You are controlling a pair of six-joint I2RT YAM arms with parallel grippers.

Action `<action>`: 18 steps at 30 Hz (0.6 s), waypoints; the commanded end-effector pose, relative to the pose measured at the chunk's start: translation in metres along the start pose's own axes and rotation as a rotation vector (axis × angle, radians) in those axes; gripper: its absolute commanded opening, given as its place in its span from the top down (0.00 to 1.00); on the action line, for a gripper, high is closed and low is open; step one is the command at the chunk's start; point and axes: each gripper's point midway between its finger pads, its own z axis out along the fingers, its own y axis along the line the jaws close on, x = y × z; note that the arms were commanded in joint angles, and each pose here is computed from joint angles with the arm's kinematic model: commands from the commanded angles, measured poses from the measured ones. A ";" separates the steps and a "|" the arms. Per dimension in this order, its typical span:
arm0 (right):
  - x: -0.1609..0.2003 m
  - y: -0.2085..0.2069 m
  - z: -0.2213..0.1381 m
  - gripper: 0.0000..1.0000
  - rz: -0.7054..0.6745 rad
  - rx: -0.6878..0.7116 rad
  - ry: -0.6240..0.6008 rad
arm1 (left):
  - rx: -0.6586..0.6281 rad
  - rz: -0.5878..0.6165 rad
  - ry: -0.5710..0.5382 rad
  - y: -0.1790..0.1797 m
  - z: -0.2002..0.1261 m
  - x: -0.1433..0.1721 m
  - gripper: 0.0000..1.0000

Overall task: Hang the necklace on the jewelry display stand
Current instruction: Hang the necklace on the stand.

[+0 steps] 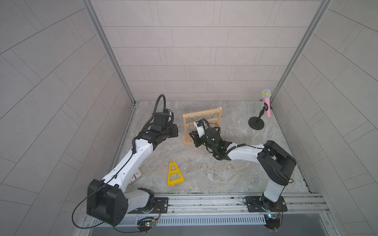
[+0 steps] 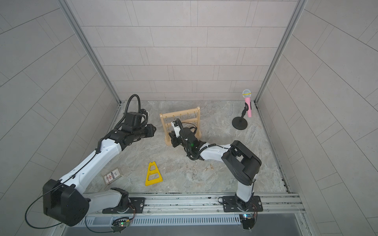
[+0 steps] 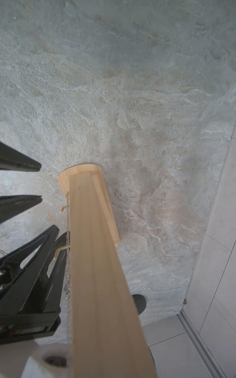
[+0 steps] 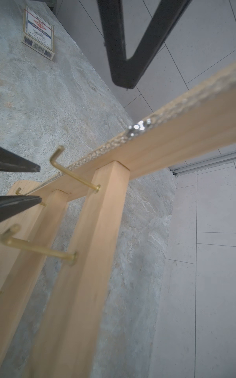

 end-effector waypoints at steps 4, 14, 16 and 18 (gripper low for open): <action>-0.017 -0.005 0.007 0.81 0.003 -0.003 -0.066 | 0.004 -0.007 -0.010 0.001 0.000 -0.001 0.75; -0.018 -0.003 0.010 0.82 0.004 -0.021 -0.073 | 0.005 -0.006 -0.007 0.001 0.000 -0.001 0.76; -0.016 -0.003 0.009 0.82 0.002 -0.022 -0.073 | 0.002 -0.008 -0.008 0.002 0.000 -0.001 0.76; -0.015 -0.004 0.006 0.81 -0.002 -0.012 -0.080 | 0.004 -0.009 -0.006 0.001 -0.001 -0.001 0.76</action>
